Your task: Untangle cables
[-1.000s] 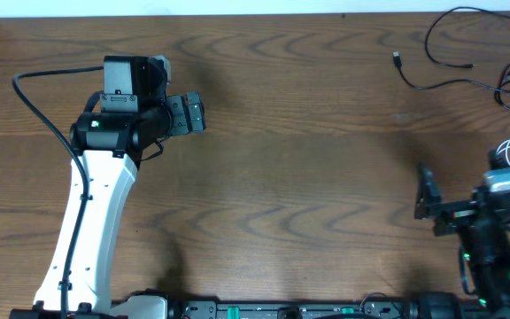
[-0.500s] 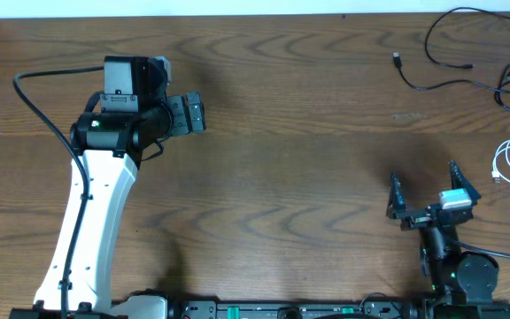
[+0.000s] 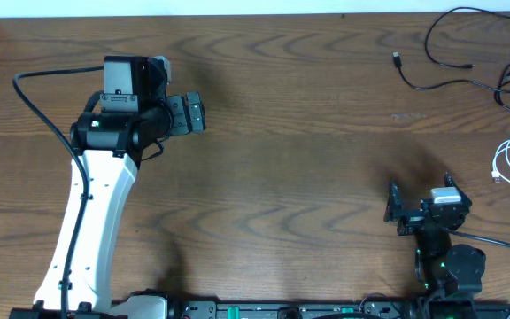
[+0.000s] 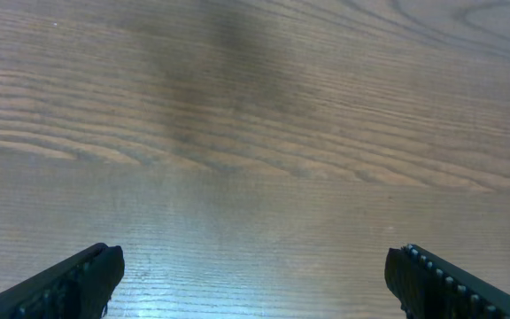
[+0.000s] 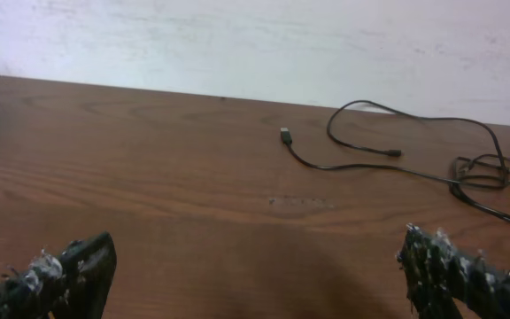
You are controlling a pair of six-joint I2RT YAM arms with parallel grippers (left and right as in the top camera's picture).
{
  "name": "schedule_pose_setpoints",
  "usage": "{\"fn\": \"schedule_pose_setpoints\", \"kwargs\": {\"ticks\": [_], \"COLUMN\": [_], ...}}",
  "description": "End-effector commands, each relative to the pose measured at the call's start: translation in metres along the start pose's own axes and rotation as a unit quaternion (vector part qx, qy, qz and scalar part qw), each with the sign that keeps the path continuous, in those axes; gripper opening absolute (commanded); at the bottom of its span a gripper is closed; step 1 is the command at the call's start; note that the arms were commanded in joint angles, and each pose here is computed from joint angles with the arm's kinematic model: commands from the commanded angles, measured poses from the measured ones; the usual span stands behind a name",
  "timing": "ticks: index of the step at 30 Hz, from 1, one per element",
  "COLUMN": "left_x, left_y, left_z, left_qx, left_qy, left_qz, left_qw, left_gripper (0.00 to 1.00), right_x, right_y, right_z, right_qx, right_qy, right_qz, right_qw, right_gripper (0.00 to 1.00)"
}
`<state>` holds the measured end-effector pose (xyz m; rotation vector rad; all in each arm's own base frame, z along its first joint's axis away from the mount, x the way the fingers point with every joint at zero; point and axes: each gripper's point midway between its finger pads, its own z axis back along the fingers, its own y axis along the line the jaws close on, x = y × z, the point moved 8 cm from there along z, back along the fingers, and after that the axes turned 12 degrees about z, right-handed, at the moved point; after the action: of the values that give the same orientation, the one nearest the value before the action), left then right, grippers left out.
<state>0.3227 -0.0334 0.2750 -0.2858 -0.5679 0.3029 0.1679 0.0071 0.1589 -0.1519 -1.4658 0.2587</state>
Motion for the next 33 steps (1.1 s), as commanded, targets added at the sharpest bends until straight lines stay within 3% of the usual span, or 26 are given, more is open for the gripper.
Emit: {"fn": "schedule_pose_setpoints", "kwargs": {"ticks": [1,23,33], "left_x": [-0.001,0.002,-0.008], "left_y": [0.001,0.005,0.027], "left_z": [-0.002,0.003,0.083], "left_qx": [0.003,0.028,0.048], "left_qy": [0.003,-0.016,-0.195], "left_qz": [-0.001,-0.002,0.002], "left_qw": [1.000,0.999,0.980], "left_gripper": [0.99,0.99,0.99], "right_x": [0.000,0.000,0.000], "right_y": [0.000,0.000,0.000], "right_z": [0.000,0.000,0.000], "right_qx": [-0.001,-0.001,-0.001], "right_qy": [-0.001,-0.001,-0.001], "right_qz": [0.001,0.001,0.001], "right_qw": [1.000,1.000,1.000], "right_gripper": [0.99,0.99,0.99]}}
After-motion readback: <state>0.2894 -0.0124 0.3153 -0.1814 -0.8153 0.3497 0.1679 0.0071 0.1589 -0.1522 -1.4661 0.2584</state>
